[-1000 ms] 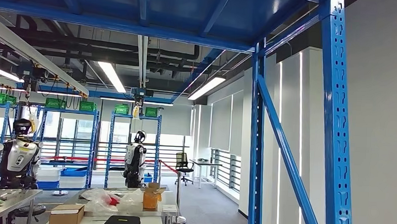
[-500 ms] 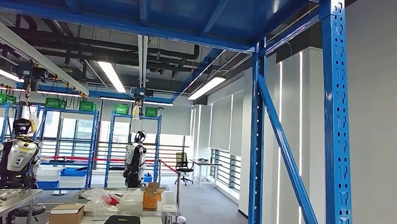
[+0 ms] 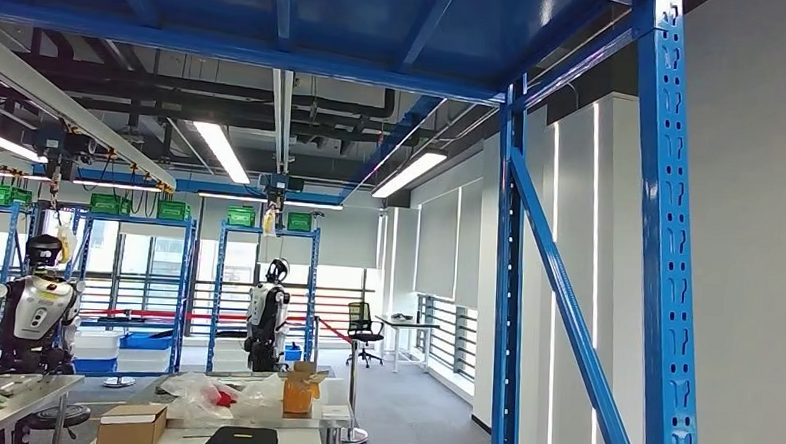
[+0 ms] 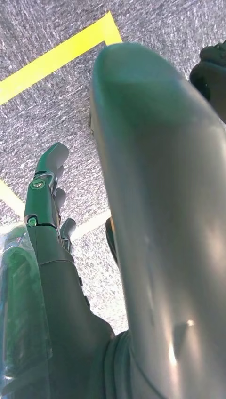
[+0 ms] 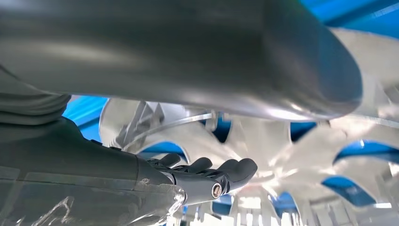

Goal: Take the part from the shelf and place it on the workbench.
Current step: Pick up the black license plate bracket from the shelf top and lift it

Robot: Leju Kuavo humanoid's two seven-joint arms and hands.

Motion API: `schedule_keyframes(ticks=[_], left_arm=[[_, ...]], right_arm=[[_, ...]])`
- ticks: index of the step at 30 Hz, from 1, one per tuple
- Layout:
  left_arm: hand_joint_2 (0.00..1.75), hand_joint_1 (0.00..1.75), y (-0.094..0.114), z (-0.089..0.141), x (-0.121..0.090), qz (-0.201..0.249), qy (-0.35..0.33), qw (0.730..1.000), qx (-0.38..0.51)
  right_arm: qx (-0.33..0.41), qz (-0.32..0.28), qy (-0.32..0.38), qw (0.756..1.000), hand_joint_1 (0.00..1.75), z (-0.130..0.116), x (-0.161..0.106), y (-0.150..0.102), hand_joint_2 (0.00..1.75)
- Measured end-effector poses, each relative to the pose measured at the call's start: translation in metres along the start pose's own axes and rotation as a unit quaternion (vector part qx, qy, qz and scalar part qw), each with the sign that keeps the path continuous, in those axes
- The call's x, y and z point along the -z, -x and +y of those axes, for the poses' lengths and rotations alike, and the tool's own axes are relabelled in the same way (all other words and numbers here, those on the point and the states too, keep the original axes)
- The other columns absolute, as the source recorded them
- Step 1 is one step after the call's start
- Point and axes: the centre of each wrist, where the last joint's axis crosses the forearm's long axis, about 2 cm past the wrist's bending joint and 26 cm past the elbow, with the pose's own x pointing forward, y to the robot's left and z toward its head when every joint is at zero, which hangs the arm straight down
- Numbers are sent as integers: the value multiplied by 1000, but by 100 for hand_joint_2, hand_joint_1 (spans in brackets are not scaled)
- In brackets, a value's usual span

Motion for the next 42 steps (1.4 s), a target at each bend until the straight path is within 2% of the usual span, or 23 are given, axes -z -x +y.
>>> schedule_keyframes(ticks=[2, 21, 22, 23, 26, 27, 29, 42], left_arm=[[0, 0, 1, 0, 0, -1, 1, 1000, 0], [0, 0, 6, -2, -1, -9, 8, 1000, -3], [0, 0, 6, -2, -1, -10, 8, 1000, -3], [0, 0, 6, -2, -1, -10, 8, 1000, -3], [0, 0, 5, -2, -2, -12, 9, 1000, -4], [0, 0, 5, -2, -2, -12, 9, 1000, -4], [0, 0, 4, -2, -2, -11, 8, 1000, -4], [0, 0, 0, -2, -3, -11, 1, 1000, -13]], right_arm=[[-4, 3, -9, 1000, 0, 3, 0, 0, 175], [-15, 27, -20, 999, 0, 9, 1, -4, 175], [-15, 27, -20, 999, 9, 9, 1, -4, 175], [-14, 27, -20, 999, 40, 9, 1, -4, 175], [-12, 28, -20, 999, 154, 8, 1, -4, 175], [-10, 28, -20, 999, 166, 8, 1, -3, 175], [-7, 29, -20, 999, 175, 7, 2, -3, 175], [3, 33, -10, 999, 175, -1, 4, 2, 175]])
